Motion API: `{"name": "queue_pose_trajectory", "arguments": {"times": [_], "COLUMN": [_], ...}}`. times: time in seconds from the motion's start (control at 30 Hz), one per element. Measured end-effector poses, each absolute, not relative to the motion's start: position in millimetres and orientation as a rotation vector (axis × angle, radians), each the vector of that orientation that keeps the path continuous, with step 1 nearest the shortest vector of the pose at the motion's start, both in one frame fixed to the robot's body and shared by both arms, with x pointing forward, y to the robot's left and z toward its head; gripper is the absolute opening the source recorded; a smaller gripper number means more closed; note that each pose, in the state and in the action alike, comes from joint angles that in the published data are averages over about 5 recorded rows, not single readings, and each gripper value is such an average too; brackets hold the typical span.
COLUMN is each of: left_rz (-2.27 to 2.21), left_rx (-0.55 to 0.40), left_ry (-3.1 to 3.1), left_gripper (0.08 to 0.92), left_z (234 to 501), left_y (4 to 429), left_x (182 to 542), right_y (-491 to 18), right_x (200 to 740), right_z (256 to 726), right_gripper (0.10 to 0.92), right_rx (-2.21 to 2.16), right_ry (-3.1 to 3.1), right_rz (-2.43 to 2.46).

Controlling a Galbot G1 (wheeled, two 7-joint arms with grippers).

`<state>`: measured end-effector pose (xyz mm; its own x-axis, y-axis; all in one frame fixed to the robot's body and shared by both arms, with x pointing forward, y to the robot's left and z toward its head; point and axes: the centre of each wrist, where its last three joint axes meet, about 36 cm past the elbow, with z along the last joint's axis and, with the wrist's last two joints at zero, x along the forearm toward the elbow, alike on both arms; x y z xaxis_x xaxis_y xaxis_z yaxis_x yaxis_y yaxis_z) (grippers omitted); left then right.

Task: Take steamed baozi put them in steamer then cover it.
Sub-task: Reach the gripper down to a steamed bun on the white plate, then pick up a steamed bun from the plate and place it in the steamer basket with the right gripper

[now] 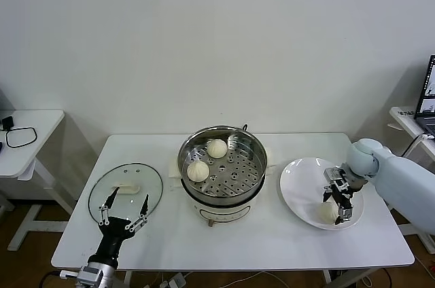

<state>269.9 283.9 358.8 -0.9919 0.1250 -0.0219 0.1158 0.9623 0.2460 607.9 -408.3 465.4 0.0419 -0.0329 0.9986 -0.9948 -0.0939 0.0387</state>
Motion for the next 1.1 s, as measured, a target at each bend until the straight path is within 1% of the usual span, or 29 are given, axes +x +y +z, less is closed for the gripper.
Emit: {"name": "queue_pose_trajectory", "arguments": {"times": [0.1, 0.23, 0.43, 0.57, 0.7, 0.87, 1.1], "left_rz": [0.382, 0.381, 0.383, 0.386, 0.389, 0.39, 0.397], "left_rx": [0.189, 0.189, 0.191, 0.195, 0.201, 0.207, 0.199], "left_ry": [3.074, 3.073, 3.07, 3.069, 3.069, 3.066, 3.061], "left_gripper": [0.823, 0.823, 0.823, 0.823, 0.823, 0.823, 0.823], "left_z": [358.9, 359.1, 360.4, 361.4, 361.5, 362.5, 365.1], "left_y": [283.8, 283.5, 283.0, 282.4, 281.2, 279.6, 281.6], "left_x": [270.0, 270.2, 270.3, 270.0, 269.7, 269.5, 269.2], "right_y": [-407.9, -408.0, -409.9, -412.1, -409.9, -394.8, -345.9], "right_x": [607.8, 608.0, 608.7, 611.8, 619.7, 633.7, 646.0], "right_z": [464.2, 464.8, 473.7, 491.9, 525.7, 583.4, 676.3], "right_gripper": [0.743, 0.712, 0.704, 0.704, 0.704, 0.704, 0.711], "right_rx": [1.323, 1.324, 1.327, 1.33, 1.339, 1.37, 1.462], "right_ry": [-1.164, -1.171, -1.184, -1.197, -1.217, -1.242, -1.207], "right_rz": [1.232, 1.232, 1.229, 1.227, 1.252, 1.344, 1.617]}}
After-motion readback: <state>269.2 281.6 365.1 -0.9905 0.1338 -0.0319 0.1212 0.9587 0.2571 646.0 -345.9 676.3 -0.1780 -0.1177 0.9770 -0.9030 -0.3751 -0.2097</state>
